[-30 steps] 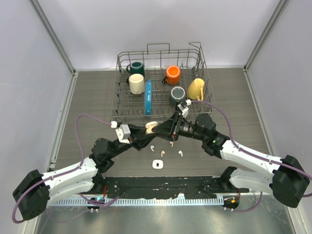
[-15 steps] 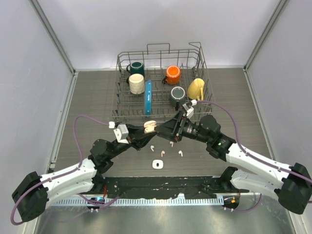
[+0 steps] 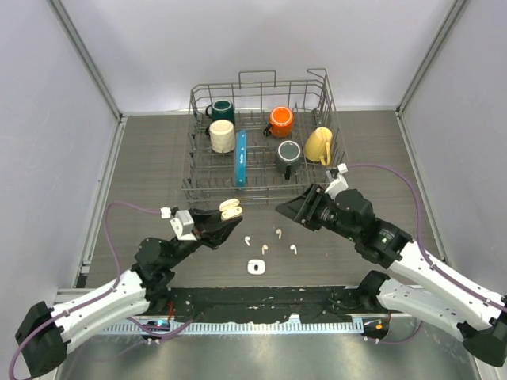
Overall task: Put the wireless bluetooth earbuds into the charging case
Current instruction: Pick up the earbud from the center of the board.
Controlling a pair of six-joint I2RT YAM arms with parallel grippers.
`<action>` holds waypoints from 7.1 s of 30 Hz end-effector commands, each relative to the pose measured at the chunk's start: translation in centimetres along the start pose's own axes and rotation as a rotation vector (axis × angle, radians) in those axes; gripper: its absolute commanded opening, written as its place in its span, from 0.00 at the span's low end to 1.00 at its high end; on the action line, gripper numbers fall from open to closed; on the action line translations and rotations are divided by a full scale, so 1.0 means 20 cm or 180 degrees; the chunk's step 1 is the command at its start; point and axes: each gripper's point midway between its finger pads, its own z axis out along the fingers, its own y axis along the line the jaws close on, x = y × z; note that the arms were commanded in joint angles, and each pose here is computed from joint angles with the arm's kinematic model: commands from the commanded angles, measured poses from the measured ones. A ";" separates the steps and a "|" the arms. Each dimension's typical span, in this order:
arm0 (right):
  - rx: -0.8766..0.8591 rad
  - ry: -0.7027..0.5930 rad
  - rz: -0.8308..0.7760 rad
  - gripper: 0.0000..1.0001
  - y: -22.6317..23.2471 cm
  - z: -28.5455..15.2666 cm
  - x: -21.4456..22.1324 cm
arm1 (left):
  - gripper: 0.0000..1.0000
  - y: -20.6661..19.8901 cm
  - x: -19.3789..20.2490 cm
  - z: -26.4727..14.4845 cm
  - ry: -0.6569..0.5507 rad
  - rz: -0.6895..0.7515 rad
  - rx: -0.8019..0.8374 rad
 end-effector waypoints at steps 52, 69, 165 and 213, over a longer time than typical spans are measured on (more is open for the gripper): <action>0.2596 0.0885 -0.1470 0.51 -0.94 0.40 0.24 | 0.00 -0.05 -0.04 -0.08 -0.0133 -0.0152 0.0108; 0.2525 0.0875 -0.1526 0.46 -0.99 0.38 0.30 | 0.00 -0.05 -0.02 -0.08 -0.0093 -0.0154 0.0086; 0.2509 0.0688 -0.1664 0.23 -1.07 0.37 0.38 | 0.00 -0.03 0.03 -0.07 -0.0006 -0.0188 0.0026; 0.2724 0.0920 -0.1539 0.33 -1.09 0.30 0.53 | 0.00 -0.02 0.02 -0.08 -0.0013 -0.0191 -0.0017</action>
